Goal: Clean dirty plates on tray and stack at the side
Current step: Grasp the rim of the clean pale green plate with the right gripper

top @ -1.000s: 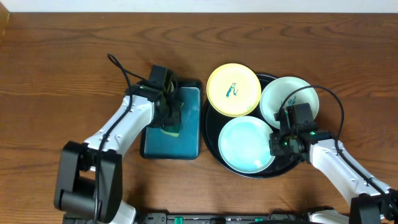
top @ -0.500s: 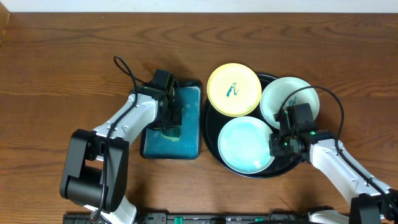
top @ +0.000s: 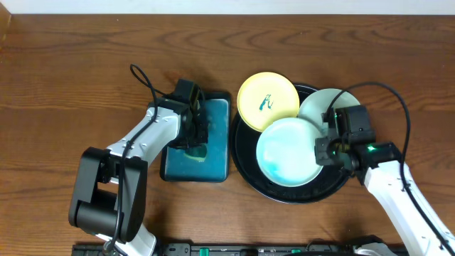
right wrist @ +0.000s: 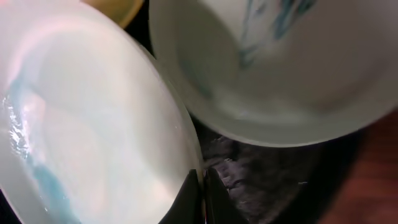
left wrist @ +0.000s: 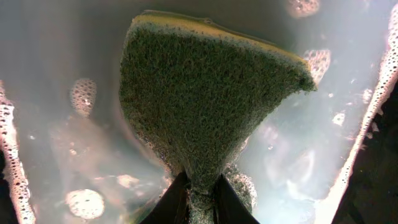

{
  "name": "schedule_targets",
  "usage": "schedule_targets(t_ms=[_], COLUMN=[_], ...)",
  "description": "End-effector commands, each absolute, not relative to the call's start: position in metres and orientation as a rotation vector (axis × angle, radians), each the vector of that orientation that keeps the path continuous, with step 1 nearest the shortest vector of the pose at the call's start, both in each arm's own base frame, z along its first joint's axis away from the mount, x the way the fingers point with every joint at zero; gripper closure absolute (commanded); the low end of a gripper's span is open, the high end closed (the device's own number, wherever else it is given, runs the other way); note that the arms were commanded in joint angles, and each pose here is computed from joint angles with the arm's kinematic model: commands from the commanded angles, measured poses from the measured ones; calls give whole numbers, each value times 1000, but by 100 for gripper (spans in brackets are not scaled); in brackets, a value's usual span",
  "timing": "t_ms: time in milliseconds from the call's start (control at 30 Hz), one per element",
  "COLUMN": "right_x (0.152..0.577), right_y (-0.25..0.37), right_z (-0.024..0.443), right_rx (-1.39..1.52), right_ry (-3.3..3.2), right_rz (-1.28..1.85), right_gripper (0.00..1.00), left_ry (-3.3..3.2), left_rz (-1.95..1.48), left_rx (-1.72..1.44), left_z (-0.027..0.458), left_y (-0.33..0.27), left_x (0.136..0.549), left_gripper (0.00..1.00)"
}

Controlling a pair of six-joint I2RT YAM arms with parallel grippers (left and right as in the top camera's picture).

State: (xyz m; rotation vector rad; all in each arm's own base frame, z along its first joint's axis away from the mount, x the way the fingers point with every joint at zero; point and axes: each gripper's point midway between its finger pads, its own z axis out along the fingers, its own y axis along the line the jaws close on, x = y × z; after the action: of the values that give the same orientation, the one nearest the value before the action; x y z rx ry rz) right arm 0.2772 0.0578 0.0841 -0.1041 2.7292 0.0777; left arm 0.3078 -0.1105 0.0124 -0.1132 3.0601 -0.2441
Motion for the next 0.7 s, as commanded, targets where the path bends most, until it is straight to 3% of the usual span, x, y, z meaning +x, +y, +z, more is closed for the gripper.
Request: schedule_targets(t_ms=[0,667], right_x=[288,307], right_y=[40,73], right_z=[103,147], right_rx=[-130,-276], right_ry=[2656,2463], right_rz=[-169,-331], right_gripper=[99,99], left_ry=[3111,3111], left_rz=[-208,-208], left_rx=[-125,-124], left_z=[-3,-3], left_y=[-106,-106], left_x=[299,299], left_gripper=[87,87])
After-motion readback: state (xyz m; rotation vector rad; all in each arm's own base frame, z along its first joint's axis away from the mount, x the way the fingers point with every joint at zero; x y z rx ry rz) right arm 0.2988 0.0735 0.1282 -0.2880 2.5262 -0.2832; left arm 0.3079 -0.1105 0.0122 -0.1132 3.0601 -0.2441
